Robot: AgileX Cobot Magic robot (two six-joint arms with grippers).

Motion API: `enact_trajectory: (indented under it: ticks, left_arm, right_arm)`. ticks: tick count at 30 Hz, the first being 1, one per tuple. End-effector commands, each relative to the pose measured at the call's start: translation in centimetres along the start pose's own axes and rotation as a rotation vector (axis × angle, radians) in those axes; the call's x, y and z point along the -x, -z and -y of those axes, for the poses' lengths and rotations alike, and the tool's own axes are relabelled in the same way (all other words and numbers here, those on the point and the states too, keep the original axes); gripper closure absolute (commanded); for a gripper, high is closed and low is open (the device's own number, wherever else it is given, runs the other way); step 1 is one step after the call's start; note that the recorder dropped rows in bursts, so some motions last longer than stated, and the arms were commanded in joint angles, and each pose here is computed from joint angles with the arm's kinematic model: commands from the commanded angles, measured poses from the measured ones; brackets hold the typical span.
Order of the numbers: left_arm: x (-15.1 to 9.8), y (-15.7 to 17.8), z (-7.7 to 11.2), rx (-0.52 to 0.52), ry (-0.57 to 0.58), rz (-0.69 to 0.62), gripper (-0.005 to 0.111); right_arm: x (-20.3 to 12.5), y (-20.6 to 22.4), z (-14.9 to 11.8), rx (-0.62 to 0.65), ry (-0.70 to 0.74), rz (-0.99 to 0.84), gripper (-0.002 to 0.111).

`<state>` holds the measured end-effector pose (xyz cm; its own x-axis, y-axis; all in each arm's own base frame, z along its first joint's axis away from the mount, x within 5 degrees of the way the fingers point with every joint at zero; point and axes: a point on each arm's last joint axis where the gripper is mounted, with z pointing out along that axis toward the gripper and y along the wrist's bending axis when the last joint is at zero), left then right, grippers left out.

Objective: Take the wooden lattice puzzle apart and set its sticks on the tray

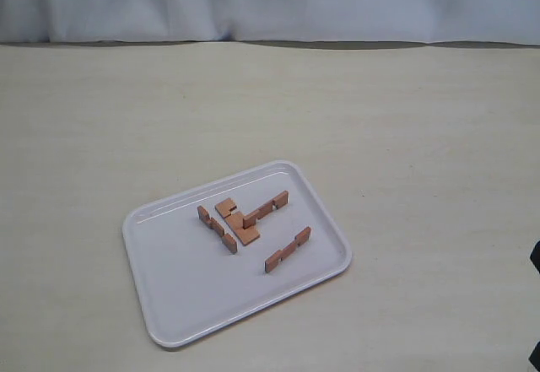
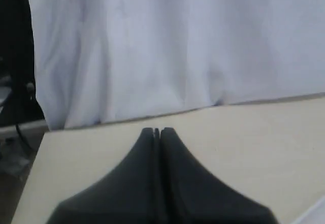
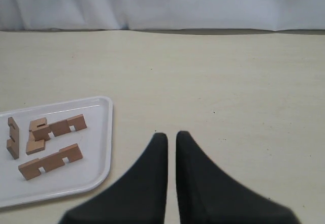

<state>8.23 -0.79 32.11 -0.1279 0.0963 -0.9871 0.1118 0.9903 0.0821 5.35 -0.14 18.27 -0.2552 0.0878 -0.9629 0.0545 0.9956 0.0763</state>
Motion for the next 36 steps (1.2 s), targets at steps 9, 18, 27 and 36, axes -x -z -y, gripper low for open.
enact_trajectory:
  ticks: [9,18,27,36]
  left_arm:
    - [-0.2,7.2,-0.2,0.009,0.045,0.376,0.107]
    - [-0.5,7.1,0.4,-0.096,0.237,0.33,0.107]
    - [-7.1,2.7,1.1,-0.09,0.291,0.238,0.107]
    - [-11.9,1.0,1.4,-0.061,0.201,0.125,0.107]
  right_arm:
    - [-0.1,0.0,0.0,0.003,0.004,0.004,0.102]
    - [-0.1,0.0,0.0,0.003,0.004,0.004,0.102]
    - [-0.1,0.0,0.0,0.003,0.004,0.004,0.102]
    - [-0.1,0.0,0.0,0.003,0.004,0.004,0.102]
